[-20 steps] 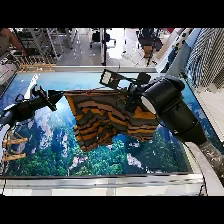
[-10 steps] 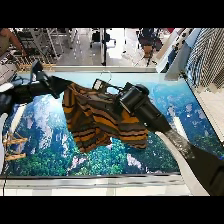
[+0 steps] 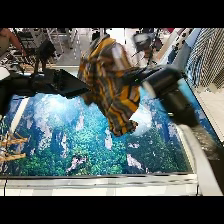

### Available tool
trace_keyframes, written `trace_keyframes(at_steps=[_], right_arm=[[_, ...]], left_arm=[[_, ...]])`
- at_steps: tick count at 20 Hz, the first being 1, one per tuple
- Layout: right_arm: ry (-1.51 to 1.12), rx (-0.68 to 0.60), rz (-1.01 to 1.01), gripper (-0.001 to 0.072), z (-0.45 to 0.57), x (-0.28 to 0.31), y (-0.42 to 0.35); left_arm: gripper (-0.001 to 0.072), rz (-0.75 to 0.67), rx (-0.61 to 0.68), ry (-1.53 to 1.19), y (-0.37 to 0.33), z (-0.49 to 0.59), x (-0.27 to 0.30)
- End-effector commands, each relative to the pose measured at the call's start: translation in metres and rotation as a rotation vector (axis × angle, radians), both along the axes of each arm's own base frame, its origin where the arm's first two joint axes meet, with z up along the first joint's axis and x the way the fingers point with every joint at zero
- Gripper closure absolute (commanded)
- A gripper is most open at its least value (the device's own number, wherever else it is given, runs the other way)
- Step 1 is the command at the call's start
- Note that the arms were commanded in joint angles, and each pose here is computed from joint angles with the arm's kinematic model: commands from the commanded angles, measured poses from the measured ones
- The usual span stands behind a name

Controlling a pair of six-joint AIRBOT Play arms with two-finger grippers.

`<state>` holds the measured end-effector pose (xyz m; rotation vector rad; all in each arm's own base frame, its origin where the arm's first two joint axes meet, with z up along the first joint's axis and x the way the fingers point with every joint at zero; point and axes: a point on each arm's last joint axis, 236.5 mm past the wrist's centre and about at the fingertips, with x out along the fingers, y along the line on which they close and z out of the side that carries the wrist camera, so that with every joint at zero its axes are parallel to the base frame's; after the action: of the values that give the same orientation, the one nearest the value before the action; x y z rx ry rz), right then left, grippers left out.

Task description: Fold the clothes and pants, and hang the long-sleeved shirts on hangers.

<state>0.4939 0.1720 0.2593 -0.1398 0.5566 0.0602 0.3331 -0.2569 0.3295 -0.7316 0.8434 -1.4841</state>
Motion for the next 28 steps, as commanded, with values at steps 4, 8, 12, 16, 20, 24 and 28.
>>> trace_keyframes(at_steps=[4, 8, 12, 16, 20, 24, 28], right_arm=[[0.189, -0.048, -0.343, 0.0697, 0.040, -0.087, -0.166], [0.443, -0.092, -0.584, 0.0696, 0.022, -0.167, -0.271], [0.410, -0.042, -0.898, 0.0696, 0.032, -0.212, -0.375], [0.284, -0.054, -1.273, 0.0696, 0.062, -0.295, -0.481], [-0.027, -0.248, -1.476, 0.0697, 0.139, -0.360, -0.558], [-0.208, -0.468, -1.546, 0.0697, 0.194, -0.401, -0.600], [-0.274, -0.481, -1.685, 0.0697, 0.197, -0.444, -0.625]], left_arm=[[0.0313, -0.042, 0.012, -0.102, 0.001, 0.030, -0.046], [0.0313, -0.042, 0.013, -0.127, 0.001, 0.026, -0.042], [0.0313, -0.049, 0.084, -0.140, 0.002, 0.006, -0.039], [0.0312, -0.138, 0.198, -0.164, 0.010, -0.022, -0.057], [0.0312, -0.189, 0.215, -0.169, 0.014, -0.027, -0.068], [0.0313, -0.189, 0.215, -0.169, 0.014, -0.027, -0.068], [0.0313, -0.189, 0.216, -0.167, 0.014, -0.027, -0.068]])
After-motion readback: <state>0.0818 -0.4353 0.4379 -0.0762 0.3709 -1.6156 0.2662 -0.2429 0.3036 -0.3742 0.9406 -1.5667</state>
